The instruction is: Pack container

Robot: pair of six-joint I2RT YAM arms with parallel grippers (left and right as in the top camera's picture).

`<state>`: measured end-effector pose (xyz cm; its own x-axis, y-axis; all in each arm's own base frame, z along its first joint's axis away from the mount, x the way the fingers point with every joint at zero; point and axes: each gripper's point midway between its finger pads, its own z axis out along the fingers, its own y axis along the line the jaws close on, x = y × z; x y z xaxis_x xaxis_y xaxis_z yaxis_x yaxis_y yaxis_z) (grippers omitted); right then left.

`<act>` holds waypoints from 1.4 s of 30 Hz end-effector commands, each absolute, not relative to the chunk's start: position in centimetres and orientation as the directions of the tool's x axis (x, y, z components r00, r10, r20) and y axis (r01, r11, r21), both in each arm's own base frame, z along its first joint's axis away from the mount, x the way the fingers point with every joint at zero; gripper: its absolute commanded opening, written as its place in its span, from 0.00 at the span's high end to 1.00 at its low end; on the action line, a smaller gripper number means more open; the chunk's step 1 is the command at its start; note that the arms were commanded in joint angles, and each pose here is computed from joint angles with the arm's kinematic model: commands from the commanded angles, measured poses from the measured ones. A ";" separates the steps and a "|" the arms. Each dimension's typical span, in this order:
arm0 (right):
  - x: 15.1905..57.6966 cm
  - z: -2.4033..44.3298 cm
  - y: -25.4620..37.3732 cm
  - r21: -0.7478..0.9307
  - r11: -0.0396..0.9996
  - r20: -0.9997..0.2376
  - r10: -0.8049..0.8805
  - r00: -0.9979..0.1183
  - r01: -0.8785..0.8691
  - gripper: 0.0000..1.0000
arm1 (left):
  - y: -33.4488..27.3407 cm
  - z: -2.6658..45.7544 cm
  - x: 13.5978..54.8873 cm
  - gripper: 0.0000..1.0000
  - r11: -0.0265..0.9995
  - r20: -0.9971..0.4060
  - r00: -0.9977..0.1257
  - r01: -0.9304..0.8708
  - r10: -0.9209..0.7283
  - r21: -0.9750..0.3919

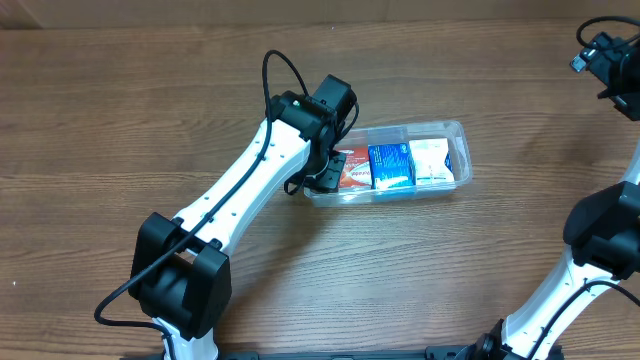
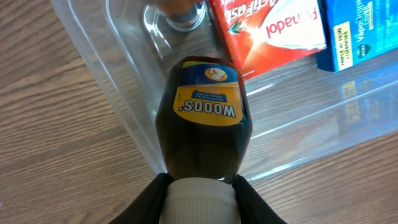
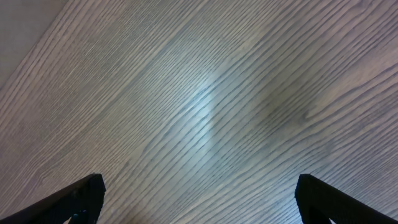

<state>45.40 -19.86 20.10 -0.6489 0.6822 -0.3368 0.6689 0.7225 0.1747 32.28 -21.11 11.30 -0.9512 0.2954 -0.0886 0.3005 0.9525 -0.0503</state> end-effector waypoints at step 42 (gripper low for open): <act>45.4 22.3 -19.7 0.195 0.726 -0.383 0.676 -0.630 0.660 0.00 | -0.8 29.4 32.4 0.00 0.940 -0.359 -0.900 -0.314 -0.249 0.135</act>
<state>45.40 -19.85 20.10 -0.6492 0.6820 -0.3367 0.6685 0.7228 0.1749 32.54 -0.87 28.57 -0.9125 -0.2369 -0.3333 -0.3002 0.9416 0.1526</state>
